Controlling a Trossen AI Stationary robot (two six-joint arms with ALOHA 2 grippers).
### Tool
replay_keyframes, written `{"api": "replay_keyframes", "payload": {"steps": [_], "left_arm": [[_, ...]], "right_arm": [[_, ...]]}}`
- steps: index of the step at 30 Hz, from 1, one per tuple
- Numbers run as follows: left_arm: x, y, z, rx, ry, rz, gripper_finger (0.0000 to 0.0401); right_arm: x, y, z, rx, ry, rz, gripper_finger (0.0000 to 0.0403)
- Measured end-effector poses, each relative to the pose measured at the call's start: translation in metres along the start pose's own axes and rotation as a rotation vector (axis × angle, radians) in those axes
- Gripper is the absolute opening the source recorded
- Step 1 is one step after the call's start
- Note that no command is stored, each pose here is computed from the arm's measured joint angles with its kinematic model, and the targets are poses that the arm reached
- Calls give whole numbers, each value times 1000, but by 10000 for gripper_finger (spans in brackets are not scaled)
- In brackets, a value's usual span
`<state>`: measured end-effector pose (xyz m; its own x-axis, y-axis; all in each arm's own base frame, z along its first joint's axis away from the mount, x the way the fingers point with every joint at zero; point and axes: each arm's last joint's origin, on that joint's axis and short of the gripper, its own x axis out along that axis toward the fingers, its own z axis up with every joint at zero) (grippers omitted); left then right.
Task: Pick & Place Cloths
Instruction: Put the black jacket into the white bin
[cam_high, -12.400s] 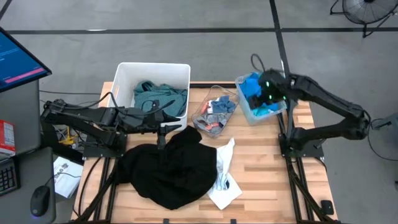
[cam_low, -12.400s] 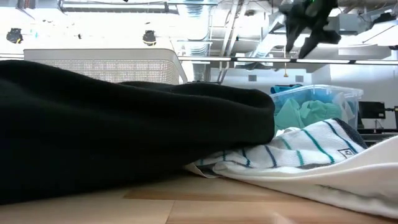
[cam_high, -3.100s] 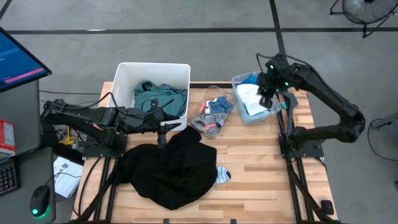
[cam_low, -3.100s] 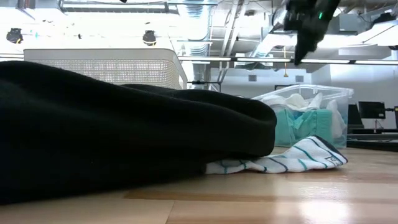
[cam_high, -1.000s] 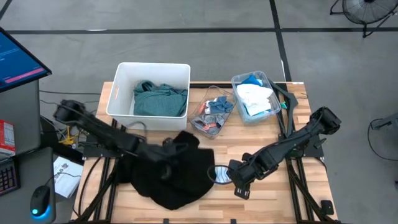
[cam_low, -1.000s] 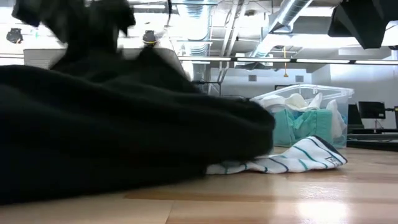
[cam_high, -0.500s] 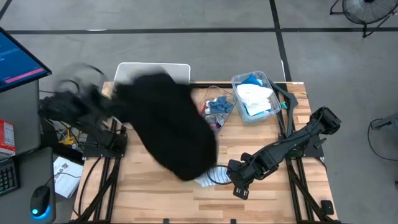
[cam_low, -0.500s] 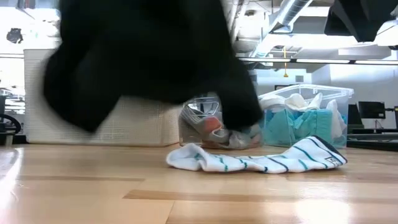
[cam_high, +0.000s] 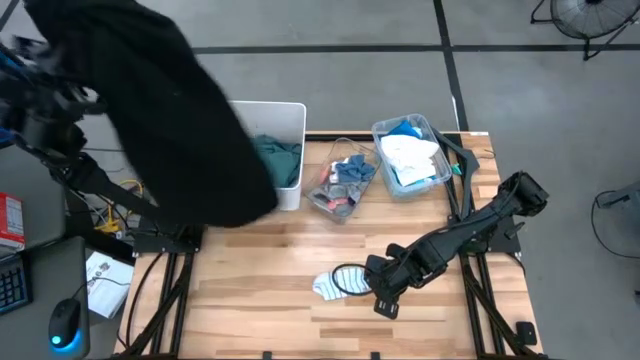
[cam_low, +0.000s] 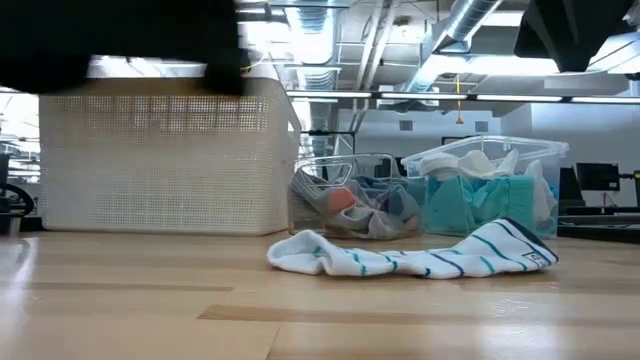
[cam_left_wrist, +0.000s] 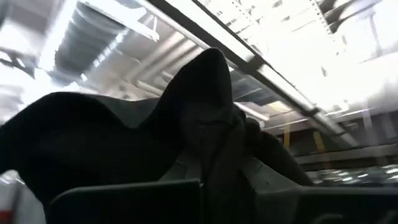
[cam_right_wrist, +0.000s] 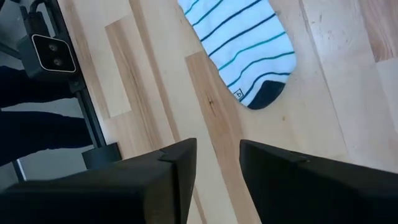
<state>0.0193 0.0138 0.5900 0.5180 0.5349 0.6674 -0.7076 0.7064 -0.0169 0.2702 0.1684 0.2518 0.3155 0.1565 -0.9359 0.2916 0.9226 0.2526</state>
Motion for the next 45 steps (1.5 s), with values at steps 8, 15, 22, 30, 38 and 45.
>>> {"api": "replay_keyframes", "payload": {"steps": [8, 15, 22, 30, 38, 45], "left_arm": [[20, -3, 20, 374, -23, 42, 10], [38, -20, 33, 574, -87, 62, 10], [55, -24, 49, 635, -112, 120, 10], [56, -6, 63, 516, -158, 168, 10], [58, -20, 59, 560, -192, 127, 9], [63, -32, 54, 567, -186, 119, 9]], "right_arm": [[0, 0, 0, -13, 0, 0, 119], [0, 0, 0, -40, 0, 0, 119], [0, 0, 0, -69, 0, 0, 119], [0, 0, 0, -109, -16, -15, 119], [0, -5, 6, -136, -20, -24, 119], [0, -14, 15, -132, -27, -34, 119]]}}
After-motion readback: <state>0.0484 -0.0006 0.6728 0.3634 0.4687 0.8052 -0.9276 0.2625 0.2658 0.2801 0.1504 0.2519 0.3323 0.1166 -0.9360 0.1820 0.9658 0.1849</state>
